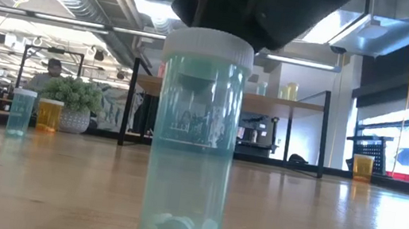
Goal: Pick and place medicine bottles onto shelf by color
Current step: Put the bottom blue medicine bottle on the shelf
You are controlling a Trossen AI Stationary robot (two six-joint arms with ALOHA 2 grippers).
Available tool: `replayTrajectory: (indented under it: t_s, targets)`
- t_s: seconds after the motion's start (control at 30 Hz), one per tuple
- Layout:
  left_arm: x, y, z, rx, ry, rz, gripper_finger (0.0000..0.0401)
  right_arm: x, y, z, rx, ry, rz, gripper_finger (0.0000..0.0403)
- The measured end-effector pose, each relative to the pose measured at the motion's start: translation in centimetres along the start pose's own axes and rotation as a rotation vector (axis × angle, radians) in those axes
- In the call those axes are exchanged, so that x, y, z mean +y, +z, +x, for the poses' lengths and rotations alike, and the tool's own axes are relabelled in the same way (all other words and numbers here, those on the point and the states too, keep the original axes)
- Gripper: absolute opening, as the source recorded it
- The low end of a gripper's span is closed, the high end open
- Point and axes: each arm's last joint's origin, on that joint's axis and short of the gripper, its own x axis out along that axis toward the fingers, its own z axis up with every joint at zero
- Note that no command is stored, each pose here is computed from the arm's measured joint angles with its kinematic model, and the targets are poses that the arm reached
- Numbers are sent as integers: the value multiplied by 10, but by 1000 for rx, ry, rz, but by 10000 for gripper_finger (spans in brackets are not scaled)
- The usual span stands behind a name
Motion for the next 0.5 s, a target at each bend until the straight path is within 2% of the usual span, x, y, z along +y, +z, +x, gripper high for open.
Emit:
replayTrajectory:
  t_s: [0.1,0.37,0.5]
  targets:
    - [-1,0,0,11,-28,38,128,0,0,0,0,0,0,201]
    - [-11,7,-1,-27,-212,197,128,0,0,0,0,0,15,201]
    - [-12,9,-2,-46,-234,218,128,0,0,0,-1,-7,51,201]
